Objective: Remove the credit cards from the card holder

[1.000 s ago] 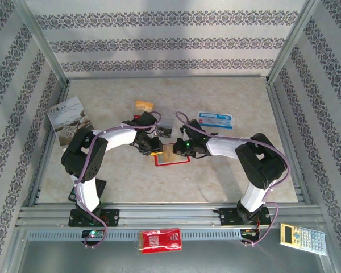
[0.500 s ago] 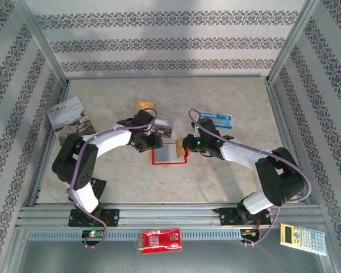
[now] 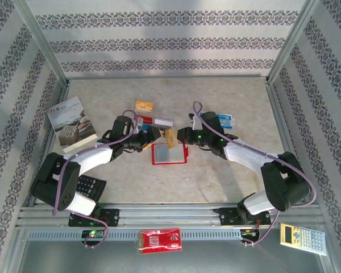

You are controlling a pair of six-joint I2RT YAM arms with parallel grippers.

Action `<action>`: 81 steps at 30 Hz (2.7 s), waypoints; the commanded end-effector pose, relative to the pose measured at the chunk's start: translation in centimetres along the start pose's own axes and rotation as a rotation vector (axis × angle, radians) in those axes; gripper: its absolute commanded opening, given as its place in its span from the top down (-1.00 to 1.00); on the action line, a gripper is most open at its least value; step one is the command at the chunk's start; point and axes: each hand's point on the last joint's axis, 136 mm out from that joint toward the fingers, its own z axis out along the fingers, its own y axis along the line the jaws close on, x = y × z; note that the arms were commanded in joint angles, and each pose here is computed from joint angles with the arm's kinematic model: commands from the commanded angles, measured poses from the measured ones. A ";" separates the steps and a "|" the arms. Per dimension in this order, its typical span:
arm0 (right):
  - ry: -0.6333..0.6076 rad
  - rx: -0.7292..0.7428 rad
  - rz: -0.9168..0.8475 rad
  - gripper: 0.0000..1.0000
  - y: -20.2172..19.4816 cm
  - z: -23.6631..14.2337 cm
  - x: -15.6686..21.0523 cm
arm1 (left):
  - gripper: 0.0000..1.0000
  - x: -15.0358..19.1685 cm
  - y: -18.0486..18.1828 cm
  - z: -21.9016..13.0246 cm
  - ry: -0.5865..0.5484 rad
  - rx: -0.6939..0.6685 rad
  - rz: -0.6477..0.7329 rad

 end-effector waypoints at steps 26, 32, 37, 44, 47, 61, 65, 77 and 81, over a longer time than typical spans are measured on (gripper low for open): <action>0.016 -0.295 0.150 0.36 6.6 -0.7 -1.6 | 1.00 -2.8 -9.2 -2.6 -0.067 0.394 0.093; 0.025 -0.317 0.147 0.46 7.8 -0.4 -1.1 | 1.00 -3.7 -8.8 -3.5 -0.112 0.376 0.078; -0.014 -0.311 0.107 0.94 8.2 -0.4 -2.0 | 1.00 -4.2 -8.1 -3.9 -0.140 0.347 0.066; -0.056 -0.223 -0.029 1.00 7.7 0.4 -3.9 | 0.06 -6.1 -4.5 -5.5 -0.220 0.175 0.034; -0.061 -0.148 -0.124 1.00 6.9 1.2 -4.9 | -0.23 -7.3 -1.6 -7.2 -0.270 0.014 0.027; -0.001 0.143 -0.672 1.00 5.2 5.6 -10.5 | -0.90 -10.4 6.4 -14.7 -0.344 -0.531 0.113; 0.057 0.150 -0.796 1.00 5.2 7.5 -11.5 | -0.98 -10.6 6.6 -15.2 -0.321 -0.567 0.152; 0.226 0.043 -0.999 1.00 5.1 12.2 -12.1 | -1.00 -10.5 7.5 -15.1 -0.289 -0.585 0.149; 0.232 0.018 -1.030 1.00 4.9 12.9 -12.6 | -1.00 -10.4 7.6 -15.0 -0.282 -0.588 0.148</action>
